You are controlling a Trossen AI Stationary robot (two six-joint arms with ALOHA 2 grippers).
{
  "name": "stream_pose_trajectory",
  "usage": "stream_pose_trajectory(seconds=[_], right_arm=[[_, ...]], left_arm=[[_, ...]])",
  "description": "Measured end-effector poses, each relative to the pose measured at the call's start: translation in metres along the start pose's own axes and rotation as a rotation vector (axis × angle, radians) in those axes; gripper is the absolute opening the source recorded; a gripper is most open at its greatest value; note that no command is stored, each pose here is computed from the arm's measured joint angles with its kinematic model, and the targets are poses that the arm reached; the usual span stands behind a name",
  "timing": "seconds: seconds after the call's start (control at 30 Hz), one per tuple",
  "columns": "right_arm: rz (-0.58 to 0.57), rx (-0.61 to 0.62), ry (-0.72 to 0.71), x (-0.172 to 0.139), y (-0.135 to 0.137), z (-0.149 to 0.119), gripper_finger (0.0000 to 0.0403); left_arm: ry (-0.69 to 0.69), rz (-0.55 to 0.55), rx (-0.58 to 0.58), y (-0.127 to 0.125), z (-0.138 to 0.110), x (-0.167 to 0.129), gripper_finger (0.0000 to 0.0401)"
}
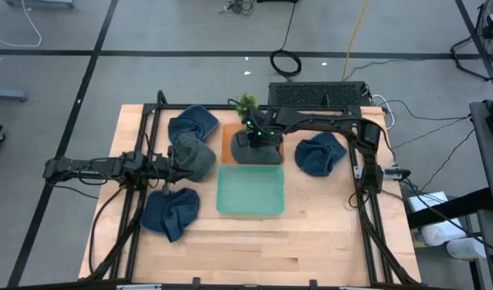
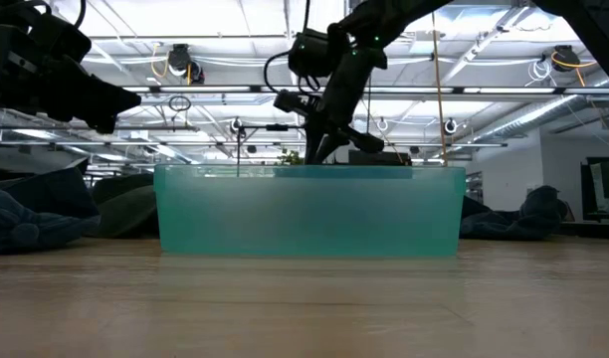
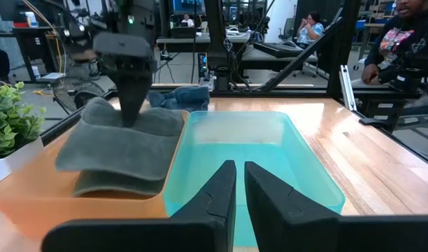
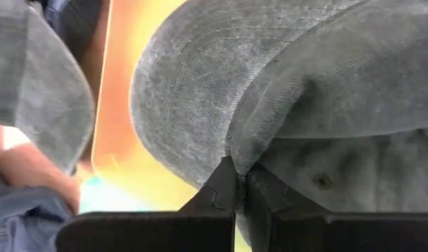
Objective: Pick & Place hat
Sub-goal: Put the right gray cap into the orange bin
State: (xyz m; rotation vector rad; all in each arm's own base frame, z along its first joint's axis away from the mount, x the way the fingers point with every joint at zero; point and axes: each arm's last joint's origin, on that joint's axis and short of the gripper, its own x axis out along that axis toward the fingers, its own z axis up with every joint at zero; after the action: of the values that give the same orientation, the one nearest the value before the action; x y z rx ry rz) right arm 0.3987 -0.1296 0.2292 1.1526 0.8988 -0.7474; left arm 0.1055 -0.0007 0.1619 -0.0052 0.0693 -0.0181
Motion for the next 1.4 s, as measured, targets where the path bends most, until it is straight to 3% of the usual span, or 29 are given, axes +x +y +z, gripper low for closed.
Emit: stream_pose_trajectory(seconds=[0.2, 0.43, 0.57, 0.93, 1.4], right_arm=[[-0.042, 0.008, 0.028, 0.027, -0.007, 0.001, 0.0], [0.051, -0.006, 0.053, 0.035, -0.002, 0.005, 0.0008], [0.082, -0.024, 0.057, 0.033, 0.001, 0.005, 0.0037], [0.083, -0.006, 0.075, 0.032, -0.001, 0.006, 0.0165], [0.101, -0.029, 0.091, 0.013, 0.013, 0.011, 0.0204]], left_arm=[[0.0, 0.0, 0.0, 0.0, 0.0, 0.0, 0.0037], [0.0, 0.0, 0.0, 0.0, 0.0, 0.0, 0.0037], [0.0, 0.0, 0.0, 0.0, 0.0, 0.0, 0.0037], [0.0, 0.0, 0.0, 0.0, 0.0, 0.0, 0.0037], [0.0, 0.0, 0.0, 0.0, 0.0, 0.0, 0.0037]])
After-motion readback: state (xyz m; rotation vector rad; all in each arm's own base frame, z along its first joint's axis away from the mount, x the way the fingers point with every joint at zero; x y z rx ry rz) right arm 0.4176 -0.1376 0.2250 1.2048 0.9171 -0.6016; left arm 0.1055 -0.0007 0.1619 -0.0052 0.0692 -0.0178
